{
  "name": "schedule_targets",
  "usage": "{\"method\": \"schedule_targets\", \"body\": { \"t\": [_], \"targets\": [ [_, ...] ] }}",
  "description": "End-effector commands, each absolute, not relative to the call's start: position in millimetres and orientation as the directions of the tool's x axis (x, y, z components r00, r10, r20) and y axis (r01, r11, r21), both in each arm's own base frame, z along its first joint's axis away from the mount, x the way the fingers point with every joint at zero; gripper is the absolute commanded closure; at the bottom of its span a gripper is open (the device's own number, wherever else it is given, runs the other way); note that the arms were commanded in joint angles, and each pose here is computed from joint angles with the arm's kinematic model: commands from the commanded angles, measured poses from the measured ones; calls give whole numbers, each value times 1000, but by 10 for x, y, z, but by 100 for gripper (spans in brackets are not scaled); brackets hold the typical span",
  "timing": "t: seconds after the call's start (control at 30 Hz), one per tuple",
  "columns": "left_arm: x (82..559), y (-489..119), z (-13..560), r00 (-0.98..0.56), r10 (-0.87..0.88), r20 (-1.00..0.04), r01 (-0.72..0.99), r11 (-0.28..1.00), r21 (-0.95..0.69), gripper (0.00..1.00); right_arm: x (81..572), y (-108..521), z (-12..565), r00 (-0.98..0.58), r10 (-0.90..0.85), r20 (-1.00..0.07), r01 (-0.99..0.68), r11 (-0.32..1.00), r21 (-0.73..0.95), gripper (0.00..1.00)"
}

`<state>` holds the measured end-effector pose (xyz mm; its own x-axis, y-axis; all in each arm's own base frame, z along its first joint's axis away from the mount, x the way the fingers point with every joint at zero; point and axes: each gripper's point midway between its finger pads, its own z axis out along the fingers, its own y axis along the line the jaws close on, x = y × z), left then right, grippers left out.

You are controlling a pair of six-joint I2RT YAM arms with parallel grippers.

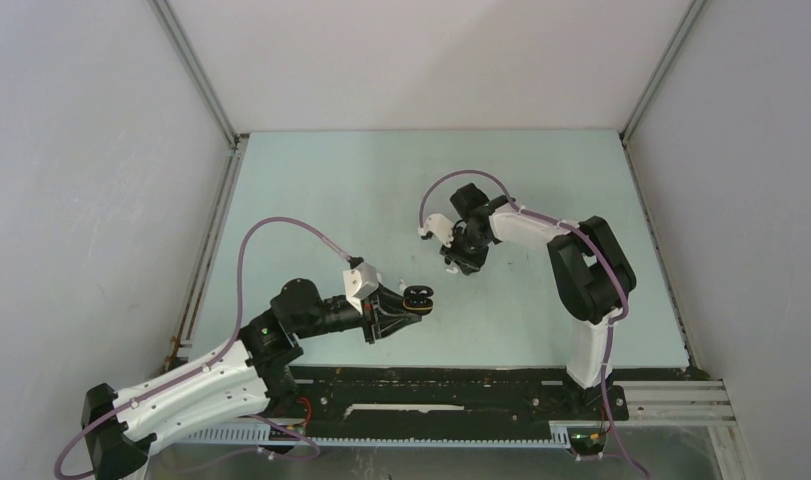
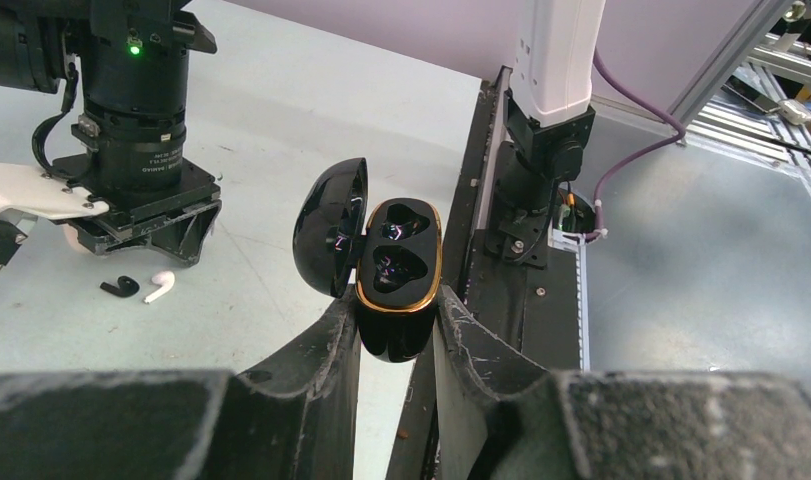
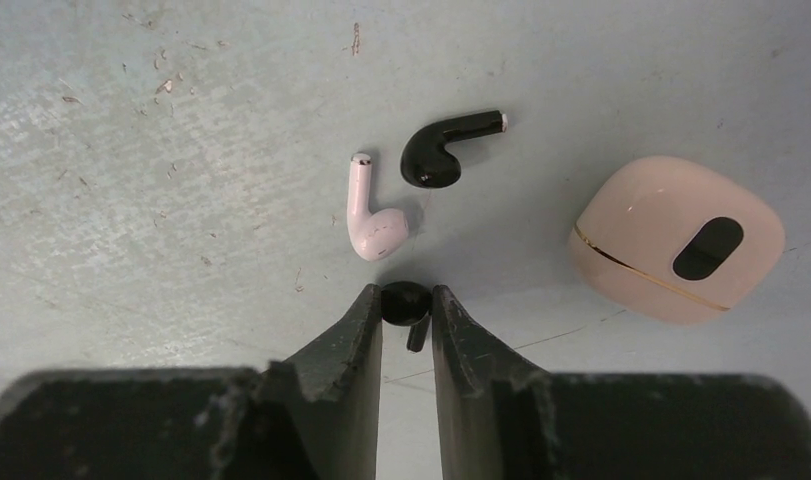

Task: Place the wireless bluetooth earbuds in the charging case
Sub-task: Pick up the earbud from the center of the board.

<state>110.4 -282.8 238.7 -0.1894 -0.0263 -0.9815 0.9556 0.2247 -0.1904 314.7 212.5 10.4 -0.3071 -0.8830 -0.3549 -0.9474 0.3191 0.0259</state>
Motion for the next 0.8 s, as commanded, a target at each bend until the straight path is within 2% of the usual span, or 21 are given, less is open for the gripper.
{"method": "schedule_targets", "body": {
  "t": [0.0,0.13,0.3,0.57,0.77],
  "targets": [
    [1099,-2844,2635,-166,-76,-983,963,204,-178,100,3180,2182,135,-335,-865,-374,-940,336,63,82],
    [1100,-2844,2631,-166,-73,-983,962,205,-178,100,3207,2197,276,-347,-842,-412,-933,353,65,86],
    [1107,-2836,2637,-162,-75,-984,962,210,-175,100,3229,2233,687,-372,-774,-513,-918,389,79,91],
    [1190,-2841,2631,-168,-92,-982,952,245,-186,100,3133,2335,1809,-360,-529,-768,-906,396,152,99],
    [1430,-2835,2832,-181,-243,-953,907,333,-258,100,2866,2433,2816,-249,-272,-930,-933,324,155,100]
  ]
}}
